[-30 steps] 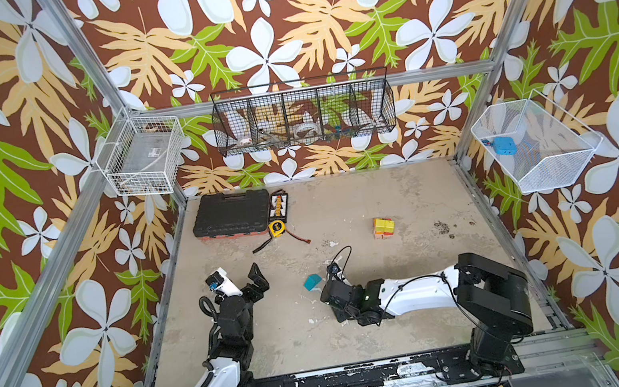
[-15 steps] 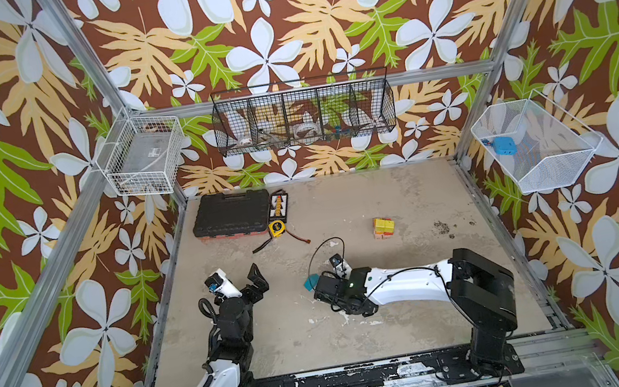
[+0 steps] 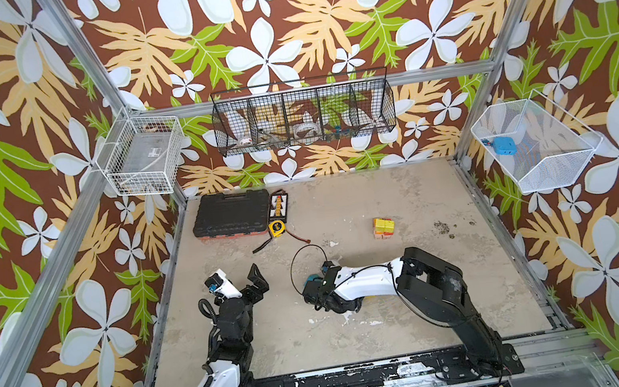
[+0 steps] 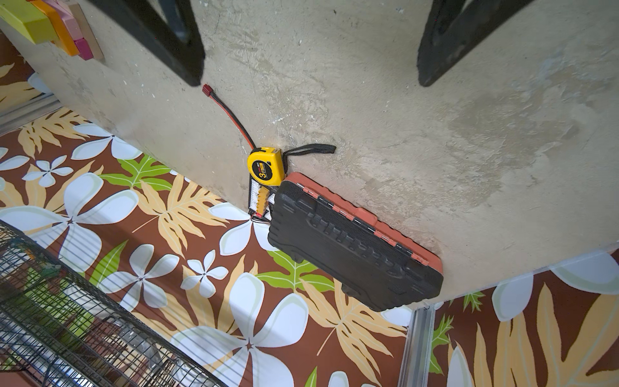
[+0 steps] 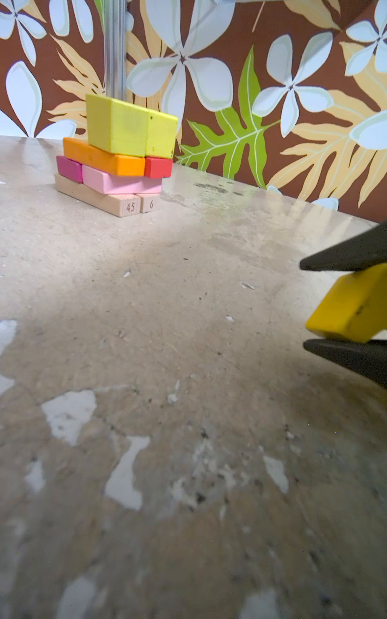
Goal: Build the wood block tower
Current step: 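Lift the yellow arch block and carry it toward the tower with the right gripper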
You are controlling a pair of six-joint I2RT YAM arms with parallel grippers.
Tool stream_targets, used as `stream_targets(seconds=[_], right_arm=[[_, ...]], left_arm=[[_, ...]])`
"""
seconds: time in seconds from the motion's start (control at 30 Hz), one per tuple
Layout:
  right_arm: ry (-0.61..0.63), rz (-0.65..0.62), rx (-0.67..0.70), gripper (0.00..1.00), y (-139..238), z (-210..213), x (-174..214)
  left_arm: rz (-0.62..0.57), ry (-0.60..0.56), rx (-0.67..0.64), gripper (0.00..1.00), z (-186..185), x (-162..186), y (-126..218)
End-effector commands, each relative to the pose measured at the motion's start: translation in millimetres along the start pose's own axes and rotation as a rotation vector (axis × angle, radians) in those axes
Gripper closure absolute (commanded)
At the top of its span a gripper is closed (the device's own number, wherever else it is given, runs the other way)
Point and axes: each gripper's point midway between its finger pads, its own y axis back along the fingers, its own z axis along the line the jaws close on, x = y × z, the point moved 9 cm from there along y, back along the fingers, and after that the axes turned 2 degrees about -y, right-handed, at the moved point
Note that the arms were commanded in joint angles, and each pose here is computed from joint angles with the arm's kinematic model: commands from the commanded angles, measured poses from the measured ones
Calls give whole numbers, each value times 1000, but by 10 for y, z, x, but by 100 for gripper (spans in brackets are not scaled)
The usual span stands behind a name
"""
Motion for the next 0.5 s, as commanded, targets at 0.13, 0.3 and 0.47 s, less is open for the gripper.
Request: stream_targets(seconds=[0.13,0.3,0.47], right_arm=[[-34,50,-116,62,-64,202,30],[-69,29,-150,51,-6,215,-11],[-116,-8,-226,41,109,219,-72]], left_arm=[[-27,15,6,0,-13,-40,-2],[-30,16,7,0,-12,-43,5],[-32,19,6,0,-14,-46,3]])
